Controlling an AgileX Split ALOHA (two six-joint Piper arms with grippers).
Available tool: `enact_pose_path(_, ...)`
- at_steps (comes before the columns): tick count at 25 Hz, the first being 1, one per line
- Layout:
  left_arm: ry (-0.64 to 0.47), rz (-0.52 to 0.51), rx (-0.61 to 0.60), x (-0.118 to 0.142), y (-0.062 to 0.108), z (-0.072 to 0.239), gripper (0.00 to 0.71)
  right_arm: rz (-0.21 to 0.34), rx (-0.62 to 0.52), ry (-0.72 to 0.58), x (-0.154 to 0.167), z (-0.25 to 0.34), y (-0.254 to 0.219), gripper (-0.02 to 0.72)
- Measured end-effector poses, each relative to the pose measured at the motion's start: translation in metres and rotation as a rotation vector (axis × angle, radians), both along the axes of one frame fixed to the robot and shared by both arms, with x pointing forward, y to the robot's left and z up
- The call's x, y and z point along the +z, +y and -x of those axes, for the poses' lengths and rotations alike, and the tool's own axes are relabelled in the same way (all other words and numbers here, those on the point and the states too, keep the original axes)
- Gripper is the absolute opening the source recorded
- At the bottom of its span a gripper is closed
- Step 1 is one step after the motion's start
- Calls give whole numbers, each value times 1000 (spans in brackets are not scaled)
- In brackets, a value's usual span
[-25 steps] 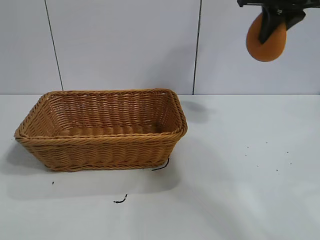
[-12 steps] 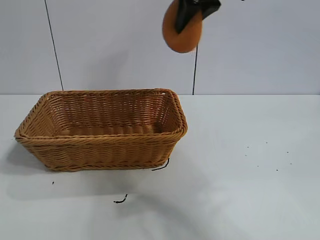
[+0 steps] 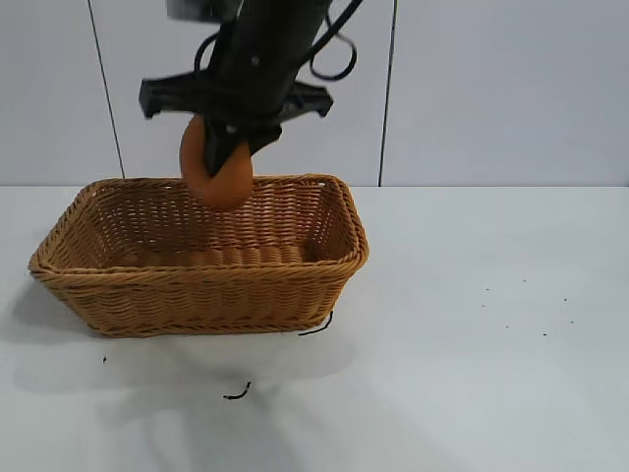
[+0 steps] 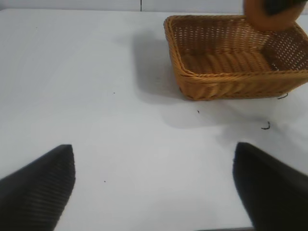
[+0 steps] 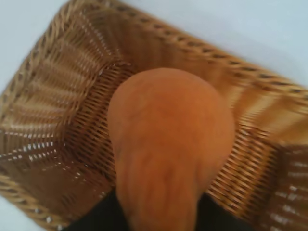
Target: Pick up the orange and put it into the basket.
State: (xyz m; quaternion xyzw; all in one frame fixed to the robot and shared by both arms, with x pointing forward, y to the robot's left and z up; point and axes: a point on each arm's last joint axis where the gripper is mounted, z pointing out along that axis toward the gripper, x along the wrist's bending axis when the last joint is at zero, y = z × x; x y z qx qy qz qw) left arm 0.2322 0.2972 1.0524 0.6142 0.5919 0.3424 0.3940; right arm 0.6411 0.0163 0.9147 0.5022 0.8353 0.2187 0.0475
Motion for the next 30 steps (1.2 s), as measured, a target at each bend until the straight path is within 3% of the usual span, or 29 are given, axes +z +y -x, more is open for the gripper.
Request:
enact_pose_path(2,0,0,0,0,0,0,639,0,-1,3,-1,0,0,214)
enact_pose_path(5,0,0,0,0,0,0,639,1,0,6,0,0,0,486)
enact_pose_path(7,0,0,0,0,0,0,639,8,4,15,2,0,0,621)
enact_pose_path(9,0,0,0,0,0,0,639,15,14,20,10,-1,1,666)
enact_pose_path(21,0,0,0,0,0,0,639,-13,-22,-161,132,-26,-13,694)
enact_pose_path(30,0,0,0,0,0,0,639,81,-169,-154,140,-61,-84,694)
